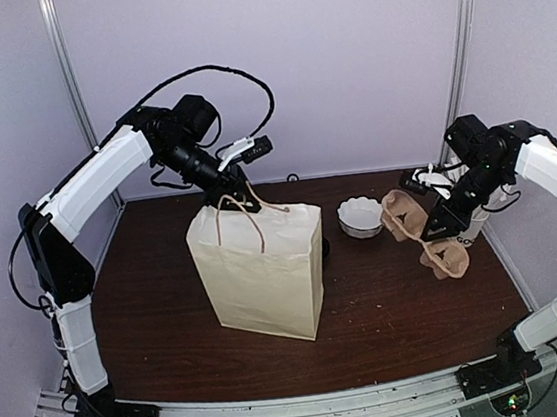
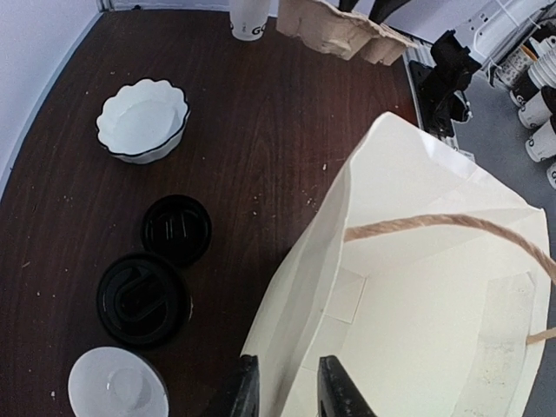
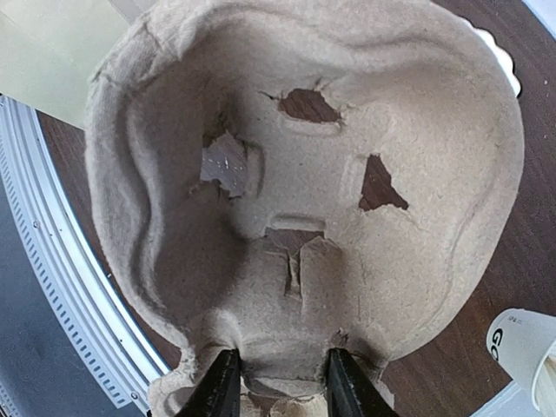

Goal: Pack the takeout coffee

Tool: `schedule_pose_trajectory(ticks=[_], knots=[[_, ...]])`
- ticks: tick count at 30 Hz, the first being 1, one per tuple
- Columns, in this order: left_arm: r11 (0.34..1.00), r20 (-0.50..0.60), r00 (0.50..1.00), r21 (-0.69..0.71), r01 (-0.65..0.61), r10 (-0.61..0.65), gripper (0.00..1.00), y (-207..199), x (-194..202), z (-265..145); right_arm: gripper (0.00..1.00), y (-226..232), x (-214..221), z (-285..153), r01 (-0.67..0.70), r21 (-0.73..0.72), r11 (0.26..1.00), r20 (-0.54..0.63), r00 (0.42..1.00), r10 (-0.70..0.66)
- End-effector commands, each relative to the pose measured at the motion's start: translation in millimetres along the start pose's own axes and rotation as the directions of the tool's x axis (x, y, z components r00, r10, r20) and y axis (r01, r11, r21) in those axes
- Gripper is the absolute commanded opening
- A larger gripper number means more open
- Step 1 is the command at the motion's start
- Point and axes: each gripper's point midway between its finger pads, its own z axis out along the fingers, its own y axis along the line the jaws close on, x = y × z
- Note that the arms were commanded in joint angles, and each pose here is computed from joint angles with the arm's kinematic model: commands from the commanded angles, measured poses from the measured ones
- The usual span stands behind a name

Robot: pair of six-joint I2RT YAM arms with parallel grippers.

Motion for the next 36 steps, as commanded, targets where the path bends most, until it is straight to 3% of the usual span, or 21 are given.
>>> schedule_pose_trajectory(ticks=[1, 5, 10, 15, 20, 24, 28, 31, 36], knots=[[1.0, 0.034, 0.999, 0.022, -0.014, 0.014, 0.23, -13.6, -11.3, -9.0, 0.34, 16.0, -33.6, -30.4, 0.036, -0.051, 0.998, 0.138, 0.99, -0.028], [1.0, 0.049, 0.999, 0.007, -0.016, 0.015, 0.01, -25.9, -21.0, -18.6, 0.35, 40.1, -73.9, -70.2, 0.118, -0.097, 0.988, 0.312, 0.947, -0.083], [0.999, 0.045, 0.999, -0.043, -0.015, 0.017, 0.0, -44.8, -30.4, -25.2, 0.36, 70.0, -128.9, -123.6, 0.249, -0.099, 0.964, 0.516, 0.841, -0.164], [0.997, 0.023, 0.999, -0.063, 0.048, -0.047, 0.0, -59.2, -30.1, -29.6, 0.36, 84.5, -150.8, -135.2, 0.304, -0.106, 0.947, 0.547, 0.813, -0.2], [0.992, -0.012, 0.995, -0.085, 0.098, -0.099, 0.0, -62.6, -16.8, -33.7, 0.4, 44.9, -120.0, -82.0, 0.189, 0.003, 0.982, 0.392, 0.903, -0.175], [0.984, -0.02, 0.985, -0.053, 0.168, -0.169, 0.0, -70.3, -12.7, -33.4, 0.51, 25.4, -63.0, -29.2, 0.188, 0.024, 0.982, 0.148, 0.971, -0.189], [0.965, -0.066, 0.966, -0.103, 0.243, -0.25, 0.0, -69.9, 0.0, -37.8, 0.57, 22.8, -4.6, 15.1, 0.273, -0.056, 0.96, -0.049, 0.96, -0.276], [0.959, -0.047, 0.974, -0.193, 0.208, -0.221, 0.0, -72.8, 3.1, -53.4, 0.59, 28.1, 13.8, 29.3, 0.321, -0.114, 0.94, -0.085, 0.94, -0.331], [0.947, -0.015, 0.994, -0.307, 0.098, -0.107, 0.0, -85.3, -2.5, -71.9, 0.59, 28.6, 1.4, 31.9, 0.333, -0.121, 0.935, -0.04, 0.94, -0.34]])
